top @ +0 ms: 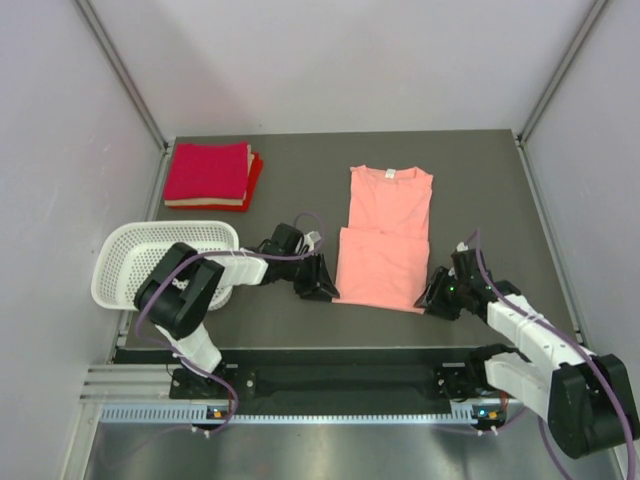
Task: Fold and stack the t-shirts
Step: Fold the tshirt
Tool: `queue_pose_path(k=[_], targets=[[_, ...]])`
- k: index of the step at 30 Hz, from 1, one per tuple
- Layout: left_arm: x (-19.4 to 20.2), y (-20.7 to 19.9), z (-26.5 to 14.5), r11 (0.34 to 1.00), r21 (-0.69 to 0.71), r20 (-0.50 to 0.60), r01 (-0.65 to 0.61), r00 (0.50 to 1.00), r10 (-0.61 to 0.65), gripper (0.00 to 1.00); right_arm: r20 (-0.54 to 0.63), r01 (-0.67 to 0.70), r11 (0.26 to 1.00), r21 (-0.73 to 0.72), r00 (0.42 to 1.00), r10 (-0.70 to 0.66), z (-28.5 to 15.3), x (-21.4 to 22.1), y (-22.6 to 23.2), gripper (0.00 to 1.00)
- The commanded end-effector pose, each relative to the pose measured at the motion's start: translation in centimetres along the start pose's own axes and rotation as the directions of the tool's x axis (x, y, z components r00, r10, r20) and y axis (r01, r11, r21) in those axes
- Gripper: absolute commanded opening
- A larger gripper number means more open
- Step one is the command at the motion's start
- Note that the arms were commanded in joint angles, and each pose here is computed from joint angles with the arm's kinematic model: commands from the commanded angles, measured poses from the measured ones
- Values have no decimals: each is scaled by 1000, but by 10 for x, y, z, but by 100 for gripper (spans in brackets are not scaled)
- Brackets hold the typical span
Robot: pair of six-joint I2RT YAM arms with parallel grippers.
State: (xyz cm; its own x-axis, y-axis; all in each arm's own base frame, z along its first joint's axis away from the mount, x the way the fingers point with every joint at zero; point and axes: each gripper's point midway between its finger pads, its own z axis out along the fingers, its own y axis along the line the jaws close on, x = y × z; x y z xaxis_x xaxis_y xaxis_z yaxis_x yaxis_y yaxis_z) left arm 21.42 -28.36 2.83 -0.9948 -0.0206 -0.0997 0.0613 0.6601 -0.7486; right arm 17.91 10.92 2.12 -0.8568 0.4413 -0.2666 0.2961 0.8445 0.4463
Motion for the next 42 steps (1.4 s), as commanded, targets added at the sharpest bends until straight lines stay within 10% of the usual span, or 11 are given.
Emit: queue_pose_path(k=[1,6,11,20,23,27,42], targets=[[4,6,0,1000,-23,8,0,1000,1,43,-9,3,1000,30,1000,-3,2,6,-8,42],[3,6,4,1000,-24,-7,1,1000,-1,32,-5,1,999,41,1000,0,3,4,-8,26],[4,16,6,996,-83,-19,14,1000,-16,0,10,15,995,101,1000,-16,0,1,-19,0],[-2,30,-2,980,-197,25,39,999,-35,0,43,53,996,72,998,-56,-3,-3,-16,0],[-3,19,-4,987,-157,27,35,999,-31,1,19,46,998,41,999,-47,-5,2,-10,23],[-4,2,-11,995,-98,46,24,999,-20,27,28,19,997,78,999,-21,-14,0,-13,41],[17,0,14,999,-50,12,-4,1000,4,41,0,-21,998,61,1000,21,-4,14,-19,36]])
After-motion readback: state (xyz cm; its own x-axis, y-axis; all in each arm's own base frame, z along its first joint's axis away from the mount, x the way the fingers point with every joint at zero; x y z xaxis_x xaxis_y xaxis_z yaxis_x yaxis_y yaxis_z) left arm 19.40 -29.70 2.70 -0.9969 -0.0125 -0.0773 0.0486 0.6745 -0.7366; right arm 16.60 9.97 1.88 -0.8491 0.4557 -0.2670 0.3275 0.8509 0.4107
